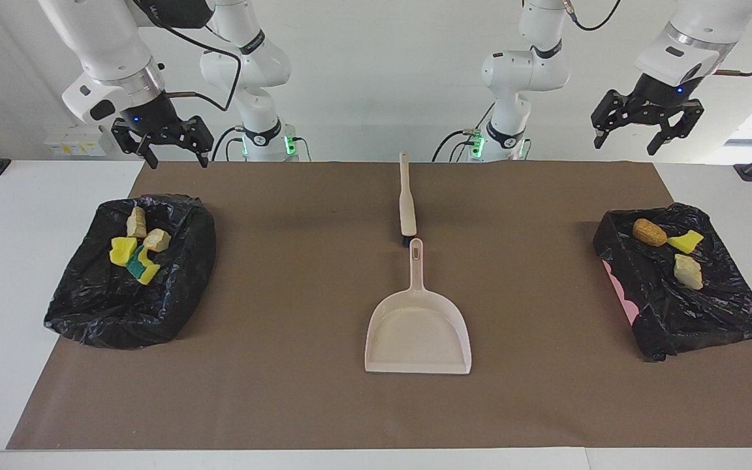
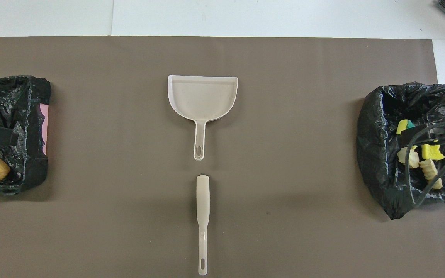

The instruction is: Sweep and dump trash in bin

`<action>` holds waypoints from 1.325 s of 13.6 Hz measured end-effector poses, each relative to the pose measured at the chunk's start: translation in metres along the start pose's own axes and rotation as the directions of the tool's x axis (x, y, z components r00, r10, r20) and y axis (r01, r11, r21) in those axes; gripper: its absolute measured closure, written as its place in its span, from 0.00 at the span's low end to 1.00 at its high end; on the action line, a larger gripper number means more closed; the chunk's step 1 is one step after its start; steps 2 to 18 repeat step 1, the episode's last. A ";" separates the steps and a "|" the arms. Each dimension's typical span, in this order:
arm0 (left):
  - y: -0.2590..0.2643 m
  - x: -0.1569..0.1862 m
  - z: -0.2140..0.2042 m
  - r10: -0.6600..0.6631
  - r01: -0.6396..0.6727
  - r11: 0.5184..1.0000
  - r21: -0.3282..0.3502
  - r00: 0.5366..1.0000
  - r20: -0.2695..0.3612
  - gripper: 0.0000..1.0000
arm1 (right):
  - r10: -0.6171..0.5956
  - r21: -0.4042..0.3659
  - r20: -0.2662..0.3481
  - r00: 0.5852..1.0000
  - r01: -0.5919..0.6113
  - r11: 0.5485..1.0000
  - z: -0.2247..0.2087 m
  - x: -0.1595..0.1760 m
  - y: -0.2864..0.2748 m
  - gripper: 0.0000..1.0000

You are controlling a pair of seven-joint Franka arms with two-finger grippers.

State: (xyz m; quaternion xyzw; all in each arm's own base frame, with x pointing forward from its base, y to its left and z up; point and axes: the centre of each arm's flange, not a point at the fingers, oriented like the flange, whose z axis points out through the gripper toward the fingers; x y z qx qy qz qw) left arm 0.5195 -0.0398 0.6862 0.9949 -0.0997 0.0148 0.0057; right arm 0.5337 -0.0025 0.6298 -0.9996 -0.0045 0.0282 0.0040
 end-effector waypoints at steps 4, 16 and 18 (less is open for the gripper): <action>0.000 0.000 0.000 -0.003 0.003 1.000 0.000 1.000 0.000 0.00 | 0.000 0.000 0.000 1.000 0.000 1.000 0.000 0.000 0.000 0.00; 0.000 0.000 0.000 -0.003 0.003 1.000 0.000 1.000 0.000 0.00 | 0.000 0.000 0.000 1.000 0.000 1.000 0.000 0.000 0.000 0.00; 0.000 0.000 0.000 -0.003 0.003 1.000 0.000 1.000 0.000 0.00 | 0.000 0.000 0.000 1.000 0.000 1.000 0.000 0.000 0.000 0.00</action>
